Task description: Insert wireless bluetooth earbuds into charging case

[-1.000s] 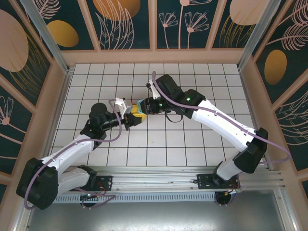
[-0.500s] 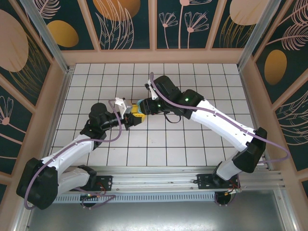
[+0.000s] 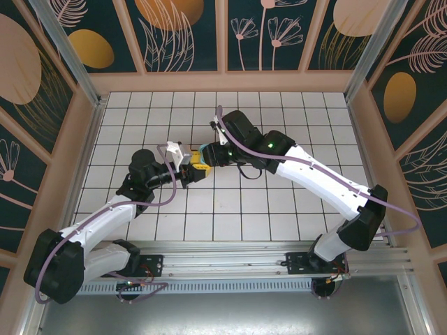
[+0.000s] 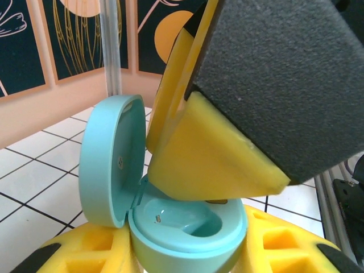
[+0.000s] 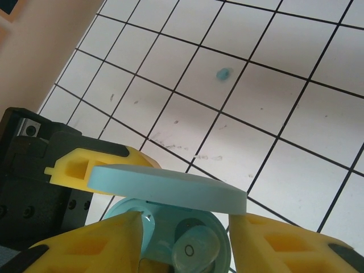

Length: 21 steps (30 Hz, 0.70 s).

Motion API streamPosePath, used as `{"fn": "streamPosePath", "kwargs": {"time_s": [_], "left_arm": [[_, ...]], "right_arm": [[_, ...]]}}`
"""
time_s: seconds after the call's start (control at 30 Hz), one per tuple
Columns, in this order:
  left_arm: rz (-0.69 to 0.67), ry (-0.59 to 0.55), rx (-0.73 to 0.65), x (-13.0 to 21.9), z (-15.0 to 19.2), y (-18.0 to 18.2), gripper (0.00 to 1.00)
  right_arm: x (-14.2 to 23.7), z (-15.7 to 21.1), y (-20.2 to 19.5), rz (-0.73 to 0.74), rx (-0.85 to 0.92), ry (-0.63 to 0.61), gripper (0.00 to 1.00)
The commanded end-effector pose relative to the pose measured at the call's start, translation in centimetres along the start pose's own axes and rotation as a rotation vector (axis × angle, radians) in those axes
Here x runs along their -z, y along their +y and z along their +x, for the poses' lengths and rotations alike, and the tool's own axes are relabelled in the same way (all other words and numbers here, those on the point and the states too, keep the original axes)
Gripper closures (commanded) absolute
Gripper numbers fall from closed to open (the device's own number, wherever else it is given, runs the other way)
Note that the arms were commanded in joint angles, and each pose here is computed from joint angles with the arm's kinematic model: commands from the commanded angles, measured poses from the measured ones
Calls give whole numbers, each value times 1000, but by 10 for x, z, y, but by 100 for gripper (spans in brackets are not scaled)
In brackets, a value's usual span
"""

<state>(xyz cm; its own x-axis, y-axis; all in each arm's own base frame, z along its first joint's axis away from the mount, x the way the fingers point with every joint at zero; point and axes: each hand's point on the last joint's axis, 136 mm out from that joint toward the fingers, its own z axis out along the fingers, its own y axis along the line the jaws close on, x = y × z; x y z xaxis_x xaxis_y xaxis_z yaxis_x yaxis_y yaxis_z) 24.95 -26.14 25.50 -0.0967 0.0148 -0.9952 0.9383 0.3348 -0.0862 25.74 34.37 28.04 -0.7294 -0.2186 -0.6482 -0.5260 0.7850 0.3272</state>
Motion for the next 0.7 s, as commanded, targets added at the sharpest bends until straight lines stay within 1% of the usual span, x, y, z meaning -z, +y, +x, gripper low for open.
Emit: {"fn": "streamPosePath", "kwargs": {"time_s": [0.0, 0.37, 0.67], "left_arm": [[135, -32, -58, 1, -9, -27, 100], [131, -27, -59, 0, -8, -26, 100], [101, -5, -42, -1, -3, -20, 100]], "right_arm": [[19, -38, -14, 74, -30, -154, 54], [20, -36, -10, 50, -43, -149, 54], [33, -28, 4, -83, -59, -153, 54]]}}
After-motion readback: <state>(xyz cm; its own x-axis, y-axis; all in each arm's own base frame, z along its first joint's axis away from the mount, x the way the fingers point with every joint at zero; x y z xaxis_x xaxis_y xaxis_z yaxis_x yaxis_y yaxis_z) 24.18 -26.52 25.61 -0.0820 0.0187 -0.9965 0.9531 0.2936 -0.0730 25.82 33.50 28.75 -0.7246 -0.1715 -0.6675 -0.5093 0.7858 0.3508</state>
